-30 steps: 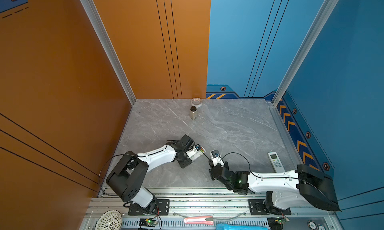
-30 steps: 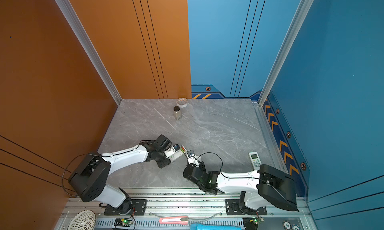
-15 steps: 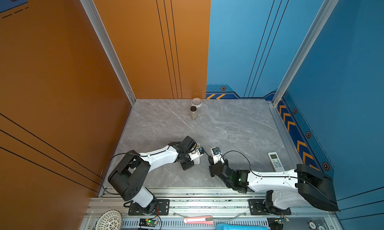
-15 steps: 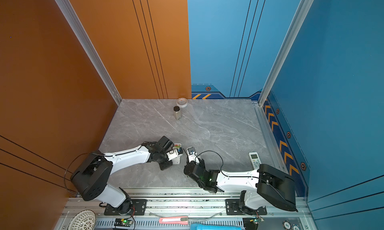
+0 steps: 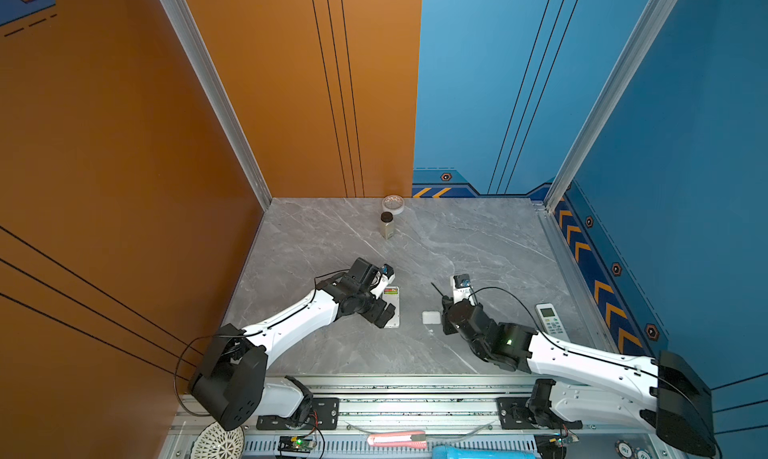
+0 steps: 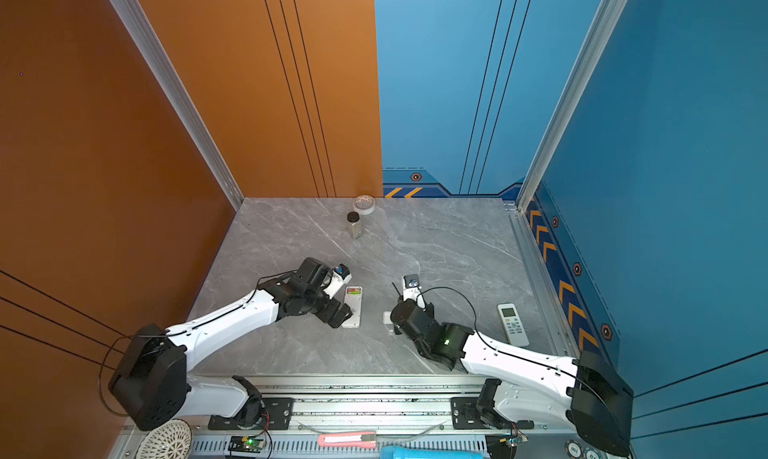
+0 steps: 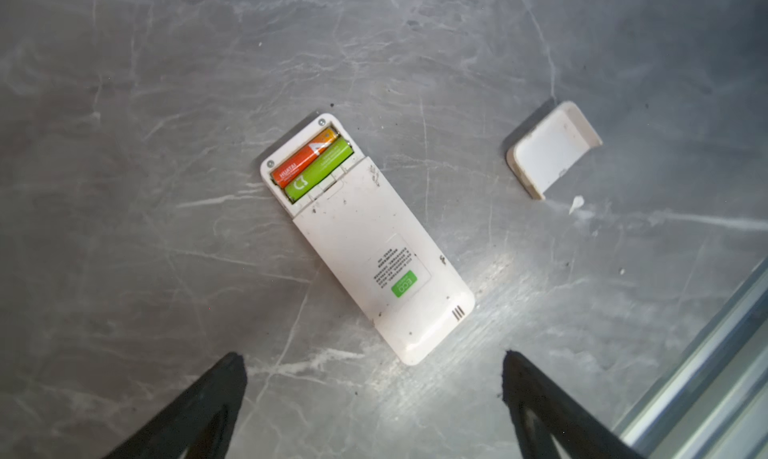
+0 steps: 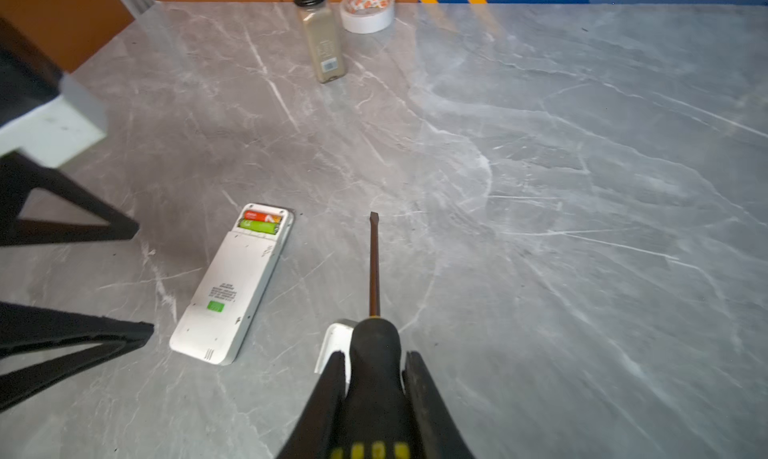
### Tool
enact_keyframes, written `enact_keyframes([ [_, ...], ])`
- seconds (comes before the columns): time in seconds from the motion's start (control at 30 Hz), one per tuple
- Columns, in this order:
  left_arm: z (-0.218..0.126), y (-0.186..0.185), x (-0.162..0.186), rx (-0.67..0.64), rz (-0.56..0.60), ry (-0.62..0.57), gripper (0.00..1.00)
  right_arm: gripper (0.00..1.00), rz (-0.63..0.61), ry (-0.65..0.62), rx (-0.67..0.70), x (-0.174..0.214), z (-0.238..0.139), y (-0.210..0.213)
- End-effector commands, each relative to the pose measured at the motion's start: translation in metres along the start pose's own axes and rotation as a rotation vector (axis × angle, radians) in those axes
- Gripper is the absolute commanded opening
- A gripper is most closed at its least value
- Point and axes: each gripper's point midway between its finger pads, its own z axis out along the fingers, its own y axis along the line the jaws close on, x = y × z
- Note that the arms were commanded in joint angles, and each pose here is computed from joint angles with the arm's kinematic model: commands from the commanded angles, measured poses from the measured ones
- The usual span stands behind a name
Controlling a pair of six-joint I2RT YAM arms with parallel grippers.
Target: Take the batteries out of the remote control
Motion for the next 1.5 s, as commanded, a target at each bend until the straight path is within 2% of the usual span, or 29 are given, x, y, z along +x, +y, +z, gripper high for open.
enact_keyframes([
  [0.0, 0.005, 0.005, 0.013, -0.069, -0.338, 0.120, 0.98, 0.00, -0.013, 0.068, 0.000, -0.010, -0.009, -0.015],
  [0.23, 0.020, 0.003, 0.011, -0.219, -0.484, 0.197, 0.98, 0.00, 0.023, 0.046, -0.060, -0.038, -0.013, -0.017],
  [0.33, 0.025, -0.007, 0.011, -0.275, -0.443, 0.223, 0.98, 0.00, 0.025, 0.050, -0.072, -0.040, -0.012, -0.016],
  [0.43, 0.033, -0.011, 0.025, -0.324, -0.443, 0.265, 0.93, 0.00, 0.033, 0.040, -0.076, -0.041, -0.011, -0.019],
  [0.7, 0.045, -0.011, 0.037, -0.405, -0.413, 0.280, 0.87, 0.00, 0.069, 0.035, -0.080, -0.042, -0.008, -0.028],
  [0.87, 0.059, -0.012, 0.037, -0.373, -0.382, 0.283, 0.66, 0.00, 0.088, 0.041, -0.057, -0.043, -0.004, -0.038],
  [1.03, 0.071, -0.019, 0.041, -0.316, -0.326, 0.320, 0.55, 0.00, 0.092, 0.039, -0.060, -0.045, -0.005, -0.038],
  [1.17, 0.077, -0.026, 0.041, -0.203, -0.314, 0.290, 0.49, 0.00, 0.102, 0.057, -0.072, -0.042, -0.004, -0.035],
  [1.33, 0.068, -0.047, 0.027, -0.068, -0.120, 0.235, 0.43, 0.00, 0.059, 0.111, -0.123, -0.025, -0.002, -0.022],
  [1.43, 0.056, -0.063, 0.021, -0.011, 0.084, 0.204, 0.41, 0.00, -0.053, 0.181, -0.186, -0.004, -0.004, -0.007],
  [1.47, 0.054, -0.063, 0.029, -0.018, 0.147, 0.212, 0.40, 0.00, -0.085, 0.214, -0.188, 0.002, -0.005, -0.009],
])
